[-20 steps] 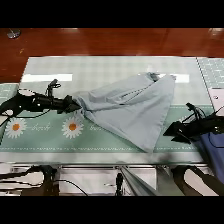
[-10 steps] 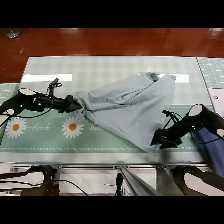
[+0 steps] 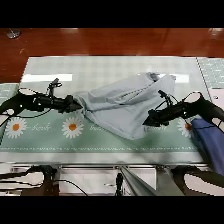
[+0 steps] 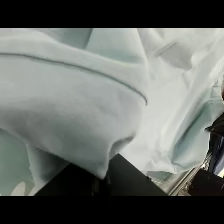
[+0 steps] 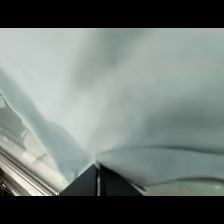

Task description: Fold the shirts.

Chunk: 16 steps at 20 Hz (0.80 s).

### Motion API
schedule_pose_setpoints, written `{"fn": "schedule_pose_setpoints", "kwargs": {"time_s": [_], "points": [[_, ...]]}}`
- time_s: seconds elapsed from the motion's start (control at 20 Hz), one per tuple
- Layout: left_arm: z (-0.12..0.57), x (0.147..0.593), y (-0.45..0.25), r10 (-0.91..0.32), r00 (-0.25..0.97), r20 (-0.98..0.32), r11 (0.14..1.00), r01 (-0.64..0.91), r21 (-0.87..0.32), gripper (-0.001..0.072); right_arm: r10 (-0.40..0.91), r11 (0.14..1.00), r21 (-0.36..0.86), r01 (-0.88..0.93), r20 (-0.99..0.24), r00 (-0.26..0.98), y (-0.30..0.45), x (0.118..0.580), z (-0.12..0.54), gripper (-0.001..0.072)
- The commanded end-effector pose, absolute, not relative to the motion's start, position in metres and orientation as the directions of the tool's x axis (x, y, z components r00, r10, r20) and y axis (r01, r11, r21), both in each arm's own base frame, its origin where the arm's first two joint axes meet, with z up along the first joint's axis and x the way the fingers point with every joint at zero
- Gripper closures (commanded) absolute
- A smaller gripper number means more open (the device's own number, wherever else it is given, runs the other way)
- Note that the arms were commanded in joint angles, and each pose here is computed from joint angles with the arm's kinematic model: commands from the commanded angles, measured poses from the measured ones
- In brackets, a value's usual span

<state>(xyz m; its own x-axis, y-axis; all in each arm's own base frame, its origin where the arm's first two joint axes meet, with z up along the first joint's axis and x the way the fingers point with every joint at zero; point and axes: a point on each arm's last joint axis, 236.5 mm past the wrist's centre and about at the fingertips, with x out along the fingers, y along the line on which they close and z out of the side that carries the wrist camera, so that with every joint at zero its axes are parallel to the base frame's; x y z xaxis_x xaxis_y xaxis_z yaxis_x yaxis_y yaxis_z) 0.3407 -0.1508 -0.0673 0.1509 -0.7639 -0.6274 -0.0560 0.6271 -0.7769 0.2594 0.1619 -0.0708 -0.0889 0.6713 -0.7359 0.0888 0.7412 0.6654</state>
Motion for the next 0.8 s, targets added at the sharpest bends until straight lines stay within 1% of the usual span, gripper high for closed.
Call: {"fn": "schedule_pose_setpoints", "kwargs": {"time_s": [0.0,0.1,0.2,0.25,0.3,0.35,0.4,0.45,0.5,0.6,0.65,0.75], "points": [[-0.049,0.349,-0.152,-0.770,0.188,-0.610,0.617,-0.025,-0.786,0.0670,0.689,0.725,0.689,0.004,-0.725,-0.025,0.167,0.287,-0.050,0.0692],[-0.006,0.370,-0.152,-0.778,0.259,-0.572,0.605,0.067,-0.793,0.0670,0.665,0.745,0.663,-0.069,-0.746,0.015,0.161,0.310,-0.027,0.0692],[0.074,0.398,-0.153,-0.791,0.371,-0.486,0.584,0.223,-0.781,0.0670,0.630,0.773,0.608,-0.183,-0.768,0.112,0.153,0.352,0.026,0.0693],[0.124,0.410,-0.152,-0.785,0.436,-0.440,0.591,0.314,-0.743,0.0671,0.601,0.795,0.555,-0.245,-0.773,0.201,0.147,0.379,0.068,0.0693],[0.171,0.417,-0.149,-0.772,0.494,-0.400,0.603,0.369,-0.708,0.0671,0.564,0.822,0.480,-0.307,-0.764,0.314,0.138,0.404,0.120,0.0693],[0.219,0.422,-0.139,-0.736,0.565,-0.373,0.630,0.369,-0.683,0.0671,0.519,0.851,0.397,-0.344,-0.736,0.435,0.127,0.422,0.176,0.0693],[0.261,0.421,-0.127,-0.687,0.631,-0.361,0.680,0.383,-0.625,0.0671,0.471,0.880,0.311,-0.360,-0.680,0.563,0.115,0.432,0.239,0.0693],[0.301,0.417,-0.116,-0.636,0.692,-0.342,0.733,0.403,-0.548,0.0671,0.443,0.894,0.245,-0.376,-0.610,0.657,0.108,0.429,0.296,0.0693],[0.344,0.406,-0.107,-0.586,0.752,-0.302,0.779,0.418,-0.468,0.0671,0.432,0.899,0.191,-0.393,-0.530,0.730,0.105,0.416,0.350,0.0693],[0.424,0.372,-0.102,-0.537,0.824,-0.180,0.822,0.462,-0.334,0.0671,0.462,0.886,0.142,-0.442,-0.359,0.811,0.112,0.377,0.424,0.0693],[0.458,0.350,-0.103,-0.526,0.843,-0.114,0.832,0.482,-0.275,0.0671,0.462,0.887,0.123,-0.446,-0.298,0.835,0.111,0.357,0.446,0.0693],[0.503,0.301,-0.110,-0.524,0.851,-0.028,0.839,0.510,-0.191,0.0672,0.452,0.892,0.090,-0.443,-0.238,0.860,0.108,0.314,0.468,0.0692]]}}
